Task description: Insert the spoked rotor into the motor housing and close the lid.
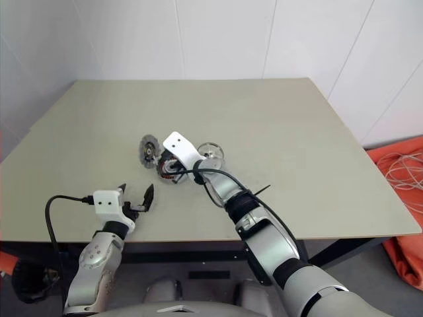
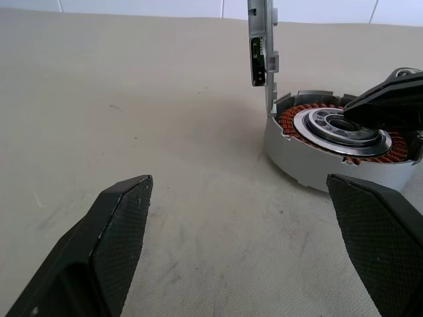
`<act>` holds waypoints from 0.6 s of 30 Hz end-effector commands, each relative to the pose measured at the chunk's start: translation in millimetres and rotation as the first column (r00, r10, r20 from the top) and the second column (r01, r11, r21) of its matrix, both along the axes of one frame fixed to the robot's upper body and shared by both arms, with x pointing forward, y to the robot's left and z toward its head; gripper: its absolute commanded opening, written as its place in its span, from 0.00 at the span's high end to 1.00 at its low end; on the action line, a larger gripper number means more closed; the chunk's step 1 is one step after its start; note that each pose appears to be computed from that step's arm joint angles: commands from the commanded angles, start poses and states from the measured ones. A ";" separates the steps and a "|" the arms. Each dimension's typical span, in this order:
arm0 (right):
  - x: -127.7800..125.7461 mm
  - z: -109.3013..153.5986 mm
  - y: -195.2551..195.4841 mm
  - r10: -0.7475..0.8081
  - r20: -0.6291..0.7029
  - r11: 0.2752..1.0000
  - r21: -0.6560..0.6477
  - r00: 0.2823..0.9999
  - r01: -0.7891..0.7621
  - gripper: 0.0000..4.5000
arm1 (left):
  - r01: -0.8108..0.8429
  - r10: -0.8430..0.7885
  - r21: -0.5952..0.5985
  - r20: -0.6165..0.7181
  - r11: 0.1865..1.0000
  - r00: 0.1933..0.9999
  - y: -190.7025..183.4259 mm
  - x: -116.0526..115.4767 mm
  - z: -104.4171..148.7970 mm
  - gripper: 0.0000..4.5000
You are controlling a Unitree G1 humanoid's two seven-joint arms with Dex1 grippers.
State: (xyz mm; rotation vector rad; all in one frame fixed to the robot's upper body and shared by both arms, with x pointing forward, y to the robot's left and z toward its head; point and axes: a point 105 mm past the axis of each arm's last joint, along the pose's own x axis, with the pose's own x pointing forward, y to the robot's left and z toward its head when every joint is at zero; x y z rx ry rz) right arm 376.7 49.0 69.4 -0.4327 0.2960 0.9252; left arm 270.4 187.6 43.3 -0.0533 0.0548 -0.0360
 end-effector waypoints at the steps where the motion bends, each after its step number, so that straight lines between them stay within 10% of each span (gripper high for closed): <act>1: 1.8 8.6 1.1 0.008 0.030 1.000 -0.007 1.000 -0.008 0.99 | 0.005 -0.005 0.002 0.061 1.000 0.998 -2.8 3.2 17.3 0.00; 9: 7.6 61.6 -22.5 -0.078 0.086 0.963 0.265 0.993 0.053 0.99 | 0.005 -0.004 -0.003 0.055 1.000 0.998 -4.2 2.5 15.5 0.00; 18: 10.0 39.5 -72.8 -0.223 -0.047 0.946 0.231 0.974 0.228 0.99 | 0.018 -0.018 -0.009 0.049 1.000 0.999 -4.0 4.1 13.3 0.00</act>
